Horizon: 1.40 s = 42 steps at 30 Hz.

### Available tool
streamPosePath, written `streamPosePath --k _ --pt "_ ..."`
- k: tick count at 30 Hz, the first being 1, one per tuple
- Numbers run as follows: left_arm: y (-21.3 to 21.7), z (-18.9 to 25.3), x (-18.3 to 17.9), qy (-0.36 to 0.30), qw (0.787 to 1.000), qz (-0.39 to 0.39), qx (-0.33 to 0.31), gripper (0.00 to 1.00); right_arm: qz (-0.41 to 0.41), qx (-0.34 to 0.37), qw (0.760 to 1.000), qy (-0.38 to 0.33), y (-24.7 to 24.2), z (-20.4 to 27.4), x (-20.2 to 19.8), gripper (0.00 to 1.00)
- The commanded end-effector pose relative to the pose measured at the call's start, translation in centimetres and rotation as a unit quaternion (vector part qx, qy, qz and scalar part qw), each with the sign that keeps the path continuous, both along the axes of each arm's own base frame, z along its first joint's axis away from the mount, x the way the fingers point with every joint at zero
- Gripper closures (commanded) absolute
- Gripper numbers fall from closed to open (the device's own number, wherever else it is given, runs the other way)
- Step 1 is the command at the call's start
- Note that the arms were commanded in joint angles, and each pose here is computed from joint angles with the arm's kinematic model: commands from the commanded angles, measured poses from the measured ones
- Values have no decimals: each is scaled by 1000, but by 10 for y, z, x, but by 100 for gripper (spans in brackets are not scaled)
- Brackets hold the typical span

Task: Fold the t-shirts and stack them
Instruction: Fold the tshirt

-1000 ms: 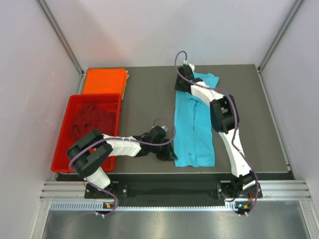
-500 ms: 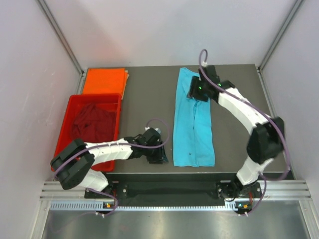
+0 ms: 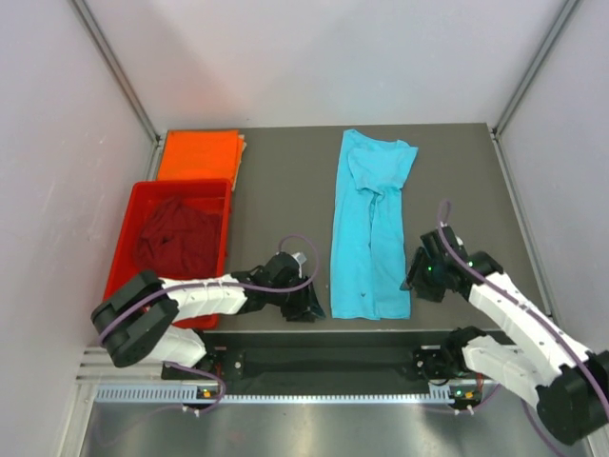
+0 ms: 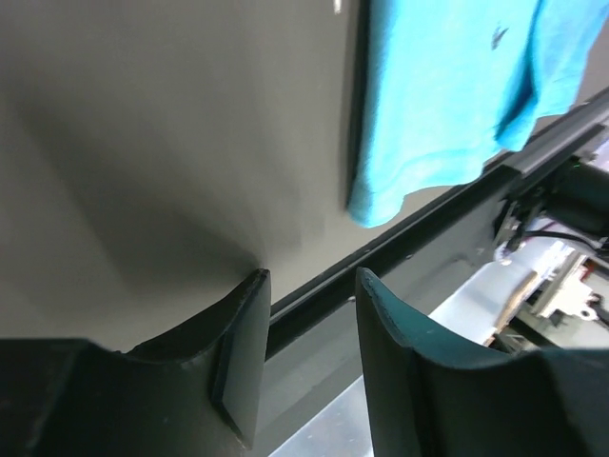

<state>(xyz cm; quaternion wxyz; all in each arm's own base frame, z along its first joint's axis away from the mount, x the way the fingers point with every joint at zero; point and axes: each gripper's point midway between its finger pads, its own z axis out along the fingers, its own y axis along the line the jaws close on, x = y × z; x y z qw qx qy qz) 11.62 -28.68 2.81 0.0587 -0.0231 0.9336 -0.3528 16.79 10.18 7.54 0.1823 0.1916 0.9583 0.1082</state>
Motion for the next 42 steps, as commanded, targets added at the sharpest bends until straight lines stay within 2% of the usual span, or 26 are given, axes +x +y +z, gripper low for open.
streamPosePath --k 1,5,10,16,26,27,31,34,39,42 --pt "-21 13 8 -5 999 6 -52 54 -25 33 999 -6 3 -4 -9 52" --pt "-31 16 14 -4 998 4 -55 53 -15 51 999 3 10 -17 -12 54" --pt "-33 11 23 -17 999 10 -26 52 -14 23 999 16 1 -30 -17 55" --pt "-38 2 26 -22 1000 4 8 52 -1 29 999 25 4 -43 -21 59" --pt "-37 -15 27 -25 997 -5 68 61 6 18 999 40 -2 -59 -34 62" --pt "-34 -21 26 -19 996 -7 81 63 6 16 999 44 -3 -61 -34 64" --pt "-19 -27 24 -17 992 -4 125 81 6 -1 999 48 -9 -63 -37 100" --pt "-2 -24 25 -29 988 9 152 85 10 1 999 40 -9 -59 -37 100" --pt "7 -20 22 -30 987 15 160 81 16 1 999 33 -9 -55 -34 100" --pt "2 -14 21 -29 989 10 147 67 19 2 999 32 -8 -57 -34 100"
